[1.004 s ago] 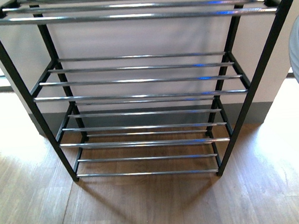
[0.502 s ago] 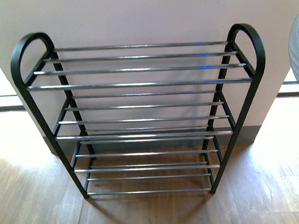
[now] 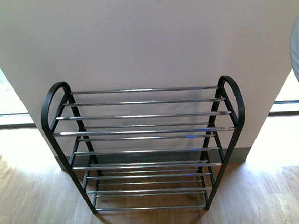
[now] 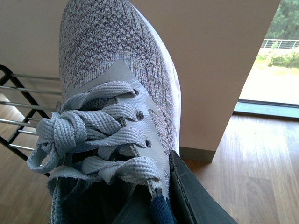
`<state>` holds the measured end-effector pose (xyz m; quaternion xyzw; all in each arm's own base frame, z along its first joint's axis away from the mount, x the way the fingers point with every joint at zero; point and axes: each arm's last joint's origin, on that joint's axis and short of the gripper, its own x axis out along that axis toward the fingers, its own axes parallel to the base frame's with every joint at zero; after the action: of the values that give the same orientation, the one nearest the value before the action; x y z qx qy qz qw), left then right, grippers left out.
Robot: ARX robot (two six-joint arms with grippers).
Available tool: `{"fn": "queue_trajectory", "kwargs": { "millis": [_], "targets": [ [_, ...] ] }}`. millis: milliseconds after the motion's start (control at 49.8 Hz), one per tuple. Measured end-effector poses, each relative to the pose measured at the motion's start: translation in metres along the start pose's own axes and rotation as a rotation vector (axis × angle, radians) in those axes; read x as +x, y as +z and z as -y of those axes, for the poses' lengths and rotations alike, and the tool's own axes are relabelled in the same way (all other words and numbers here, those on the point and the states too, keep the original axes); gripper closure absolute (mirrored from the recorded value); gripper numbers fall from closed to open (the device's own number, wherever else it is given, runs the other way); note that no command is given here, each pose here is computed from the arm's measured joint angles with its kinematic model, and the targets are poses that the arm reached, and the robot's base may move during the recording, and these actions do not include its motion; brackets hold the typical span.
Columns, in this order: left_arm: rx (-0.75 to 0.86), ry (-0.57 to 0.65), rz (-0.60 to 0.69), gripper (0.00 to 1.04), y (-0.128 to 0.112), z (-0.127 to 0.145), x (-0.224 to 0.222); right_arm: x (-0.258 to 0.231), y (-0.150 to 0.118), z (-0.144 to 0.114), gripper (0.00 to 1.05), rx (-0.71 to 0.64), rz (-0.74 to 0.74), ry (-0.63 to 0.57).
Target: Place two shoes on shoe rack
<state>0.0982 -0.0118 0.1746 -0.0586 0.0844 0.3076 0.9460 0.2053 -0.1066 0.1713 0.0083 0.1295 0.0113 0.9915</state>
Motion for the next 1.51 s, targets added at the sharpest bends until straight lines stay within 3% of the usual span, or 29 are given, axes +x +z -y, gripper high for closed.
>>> {"fn": "queue_trajectory", "kwargs": {
  "millis": [1506],
  "targets": [
    [0.0,-0.001,0.0,1.01,-0.0001,0.0,0.0,-0.0001,0.0001,0.0001,1.03,0.0,0.0,-0.002]
  ]
}}
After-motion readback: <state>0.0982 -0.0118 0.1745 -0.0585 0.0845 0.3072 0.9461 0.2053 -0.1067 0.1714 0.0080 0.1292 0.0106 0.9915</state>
